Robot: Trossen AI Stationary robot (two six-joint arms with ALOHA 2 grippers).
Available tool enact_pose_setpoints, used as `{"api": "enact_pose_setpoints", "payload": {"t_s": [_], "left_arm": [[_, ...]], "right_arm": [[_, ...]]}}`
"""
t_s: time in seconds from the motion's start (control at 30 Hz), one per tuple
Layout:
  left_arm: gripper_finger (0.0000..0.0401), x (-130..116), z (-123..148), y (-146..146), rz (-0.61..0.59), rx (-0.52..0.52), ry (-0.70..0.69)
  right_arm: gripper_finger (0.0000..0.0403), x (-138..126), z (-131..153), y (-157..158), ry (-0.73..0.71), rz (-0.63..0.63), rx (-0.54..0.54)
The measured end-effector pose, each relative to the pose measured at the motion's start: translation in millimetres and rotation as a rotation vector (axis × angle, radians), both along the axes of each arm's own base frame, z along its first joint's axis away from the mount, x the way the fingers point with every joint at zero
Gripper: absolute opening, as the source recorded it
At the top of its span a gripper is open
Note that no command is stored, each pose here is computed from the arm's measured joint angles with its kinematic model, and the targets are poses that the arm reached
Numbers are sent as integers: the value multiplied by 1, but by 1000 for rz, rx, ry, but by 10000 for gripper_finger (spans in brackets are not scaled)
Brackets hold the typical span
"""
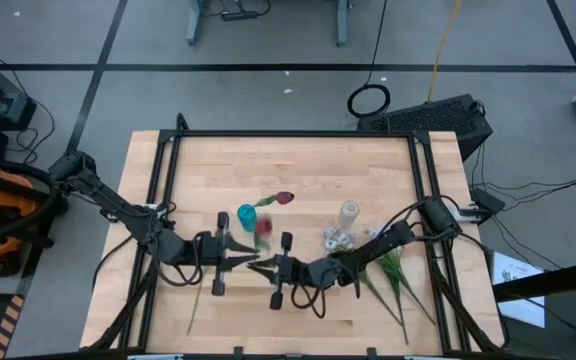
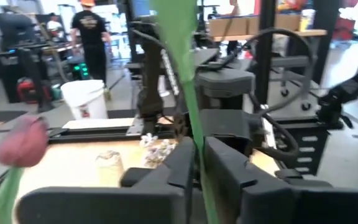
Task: Sort flowers into vase by color
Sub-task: Put the right red tulip into the blue vase
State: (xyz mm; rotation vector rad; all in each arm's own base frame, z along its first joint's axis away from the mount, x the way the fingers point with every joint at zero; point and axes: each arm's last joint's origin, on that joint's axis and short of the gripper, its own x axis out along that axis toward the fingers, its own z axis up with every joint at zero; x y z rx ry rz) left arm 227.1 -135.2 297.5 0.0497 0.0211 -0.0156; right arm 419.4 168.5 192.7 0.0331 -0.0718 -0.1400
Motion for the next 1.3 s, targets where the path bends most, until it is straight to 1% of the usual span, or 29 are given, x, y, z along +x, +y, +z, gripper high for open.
{"api": "enact_pose_setpoints", "payload": {"t_s": [0.07,0.2,0.3,0.37,0.43,0.53,0.8,0.97,1.1,1.2,1.3], "left_arm": [[79,0,0,1,27,-3,0],[133,-2,1,0,85,-9,-11],[159,-3,4,0,139,-24,-32],[169,-3,4,0,152,-28,-38],[172,-3,5,0,154,-32,-42],[173,-3,5,0,153,-34,-43],[173,-2,9,3,166,-66,-82],[173,0,9,6,187,-66,-82],[173,2,9,8,164,-74,-83],[164,2,9,8,160,-87,-83],[142,2,9,7,151,-87,-82]], "right_arm": [[1,0,0,0,4,-16,0],[1,-1,-2,-3,18,-109,0],[1,-1,-2,-5,23,-169,-1],[0,-1,-2,-6,23,-217,2],[0,-2,-2,-7,26,-269,4],[0,-2,-2,-8,30,-306,-4],[0,-2,-4,-10,53,-315,-22],[0,-2,-4,-10,53,-317,-17],[0,-1,-5,-11,55,-317,-14],[0,-1,-6,-13,64,-322,-11],[0,0,-6,-15,64,-326,-9]]}}
